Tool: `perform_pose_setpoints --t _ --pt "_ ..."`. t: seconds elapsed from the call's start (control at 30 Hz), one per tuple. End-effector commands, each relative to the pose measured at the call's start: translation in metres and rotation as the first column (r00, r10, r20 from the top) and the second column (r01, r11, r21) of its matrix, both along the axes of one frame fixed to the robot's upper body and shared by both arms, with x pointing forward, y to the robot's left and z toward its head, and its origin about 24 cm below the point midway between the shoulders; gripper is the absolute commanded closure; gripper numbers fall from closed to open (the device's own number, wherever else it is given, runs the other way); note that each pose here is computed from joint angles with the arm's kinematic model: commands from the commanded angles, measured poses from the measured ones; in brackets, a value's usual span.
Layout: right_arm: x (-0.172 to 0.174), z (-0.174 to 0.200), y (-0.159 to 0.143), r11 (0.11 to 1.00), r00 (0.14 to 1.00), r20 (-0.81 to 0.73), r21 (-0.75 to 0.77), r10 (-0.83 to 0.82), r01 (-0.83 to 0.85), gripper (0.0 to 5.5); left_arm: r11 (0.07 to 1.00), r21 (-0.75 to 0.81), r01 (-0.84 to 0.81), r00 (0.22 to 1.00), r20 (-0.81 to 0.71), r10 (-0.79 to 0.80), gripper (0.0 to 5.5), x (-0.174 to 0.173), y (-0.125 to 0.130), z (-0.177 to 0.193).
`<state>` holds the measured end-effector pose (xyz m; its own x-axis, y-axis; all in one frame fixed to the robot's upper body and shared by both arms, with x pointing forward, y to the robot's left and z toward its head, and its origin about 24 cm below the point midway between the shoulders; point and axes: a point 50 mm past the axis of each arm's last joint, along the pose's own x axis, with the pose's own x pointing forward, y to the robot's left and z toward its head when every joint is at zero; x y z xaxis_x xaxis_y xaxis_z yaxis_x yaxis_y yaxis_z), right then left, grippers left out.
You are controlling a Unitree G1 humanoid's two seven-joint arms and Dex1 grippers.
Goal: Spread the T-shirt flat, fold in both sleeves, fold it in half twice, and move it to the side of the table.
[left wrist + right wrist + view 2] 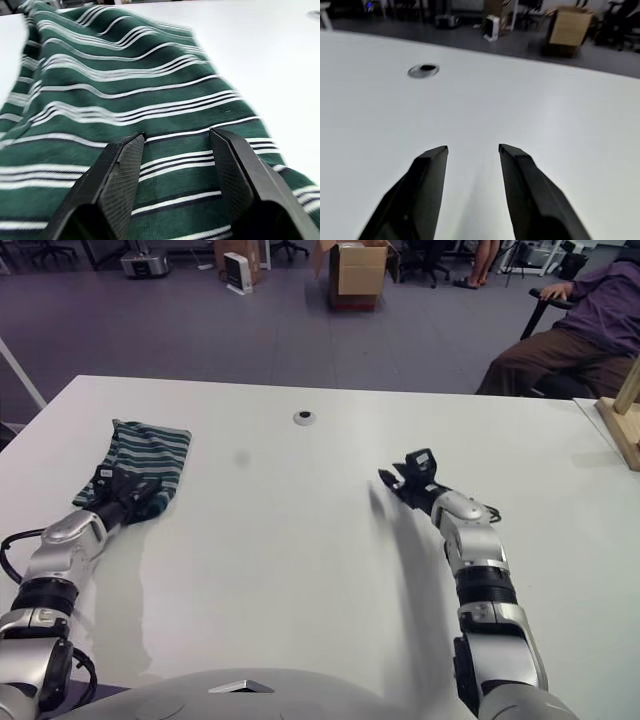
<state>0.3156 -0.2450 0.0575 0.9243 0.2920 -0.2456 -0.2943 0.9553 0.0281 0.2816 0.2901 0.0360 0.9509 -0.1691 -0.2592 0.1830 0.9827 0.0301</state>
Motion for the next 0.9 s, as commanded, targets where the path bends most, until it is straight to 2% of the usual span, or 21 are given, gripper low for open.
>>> perform_pose_setpoints --t 0.03,0.1,0.17,0.27,0.47,0.77,0.9 --pt "0.009 0.007 -0.010 0.972 0.974 0.087 0.120 -0.211 0.200 3.61 0.998 0.028 -0.057 0.963 0.267 0.048 3.11 -0.003 -0.013 0.050" --pt "0.009 0.002 -0.008 0.962 0.958 0.116 0.114 -0.261 0.248 3.61 0.998 0.045 -0.049 0.947 0.319 0.033 3.11 0.003 -0.035 0.061" --pt "0.010 -0.004 -0.003 0.961 0.949 0.149 0.060 -0.277 0.271 3.61 0.998 0.065 -0.025 0.952 0.305 0.004 3.11 0.008 -0.057 0.056" --pt "0.014 -0.004 0.008 0.957 0.938 0.191 0.080 -0.289 0.278 3.61 0.997 0.077 -0.018 0.958 0.288 -0.005 3.11 0.012 -0.072 0.050" --pt "0.019 0.001 0.021 0.963 0.936 0.240 0.145 -0.258 0.228 3.61 0.997 0.049 -0.067 0.951 0.304 0.048 3.11 0.022 -0.068 0.061" --pt "0.017 -0.002 0.036 0.960 0.941 0.247 0.213 -0.231 0.180 3.61 0.996 0.048 -0.078 0.957 0.285 0.061 3.11 0.024 -0.073 0.056" --pt "0.014 -0.006 0.032 0.956 0.938 0.237 0.211 -0.253 0.204 3.61 0.996 0.060 -0.070 0.958 0.282 0.051 3.11 0.023 -0.072 0.055"
